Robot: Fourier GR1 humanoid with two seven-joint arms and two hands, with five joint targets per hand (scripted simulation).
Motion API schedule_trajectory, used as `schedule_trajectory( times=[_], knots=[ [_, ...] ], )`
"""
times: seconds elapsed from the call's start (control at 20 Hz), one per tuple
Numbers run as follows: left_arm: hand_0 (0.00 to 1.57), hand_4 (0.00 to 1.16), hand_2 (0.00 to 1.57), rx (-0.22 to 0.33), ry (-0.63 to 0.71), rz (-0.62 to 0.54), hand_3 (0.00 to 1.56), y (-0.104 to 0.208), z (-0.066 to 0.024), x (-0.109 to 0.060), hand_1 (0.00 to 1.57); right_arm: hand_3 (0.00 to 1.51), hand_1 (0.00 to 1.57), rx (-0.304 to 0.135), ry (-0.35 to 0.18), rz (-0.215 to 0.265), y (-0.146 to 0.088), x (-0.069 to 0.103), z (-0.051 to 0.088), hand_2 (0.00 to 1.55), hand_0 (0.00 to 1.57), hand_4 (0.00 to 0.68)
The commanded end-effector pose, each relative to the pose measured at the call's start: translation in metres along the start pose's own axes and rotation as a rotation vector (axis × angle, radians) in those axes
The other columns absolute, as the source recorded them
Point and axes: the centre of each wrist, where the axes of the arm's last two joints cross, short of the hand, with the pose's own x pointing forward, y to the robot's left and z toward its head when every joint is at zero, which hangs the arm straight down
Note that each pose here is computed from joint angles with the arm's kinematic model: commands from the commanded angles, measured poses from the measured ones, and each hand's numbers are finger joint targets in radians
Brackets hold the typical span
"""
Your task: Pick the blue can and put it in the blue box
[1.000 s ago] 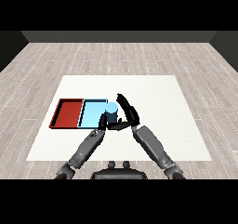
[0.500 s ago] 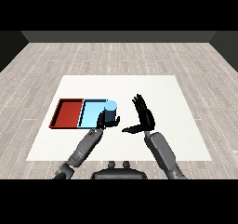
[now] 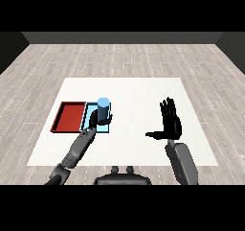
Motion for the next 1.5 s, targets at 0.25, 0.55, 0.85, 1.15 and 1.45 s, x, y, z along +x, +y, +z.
schedule_trajectory(
  times=[0.25, 0.55, 0.85, 1.15, 1.45],
  knots=[
    [1.57, 1.09, 1.57, 0.152, 0.258, -0.082, 1.50, 0.085, -0.0271, -0.024, 1.57, 0.00, 0.00, -0.076, -0.004, 0.050, -0.029, 0.003, 0.026, 0.00, 0.00, 0.000],
    [1.57, 1.05, 1.57, 0.192, 0.410, -0.210, 1.49, 0.108, -0.0330, -0.039, 1.57, 0.00, 0.00, -0.086, 0.020, 0.060, -0.020, -0.023, 0.001, 0.00, 0.00, 0.000],
    [1.57, 0.99, 1.50, 0.146, 0.574, -0.315, 1.38, 0.073, -0.0350, -0.045, 1.57, 0.00, 0.00, -0.124, 0.071, 0.016, -0.019, -0.020, 0.006, 0.00, 0.00, 0.000],
    [1.48, 0.87, 1.41, 0.077, 0.680, -0.358, 0.88, 0.069, -0.0148, -0.064, 1.48, 0.00, 0.00, -0.139, 0.071, 0.041, -0.045, -0.044, -0.003, 0.00, 0.00, 0.000],
    [1.57, 0.63, 1.49, 0.062, 0.794, -0.242, 0.00, 0.059, -0.0061, -0.071, 1.57, 0.00, 0.00, -0.124, 0.053, 0.031, -0.036, -0.048, 0.010, 0.00, 0.00, 0.000]
  ],
)
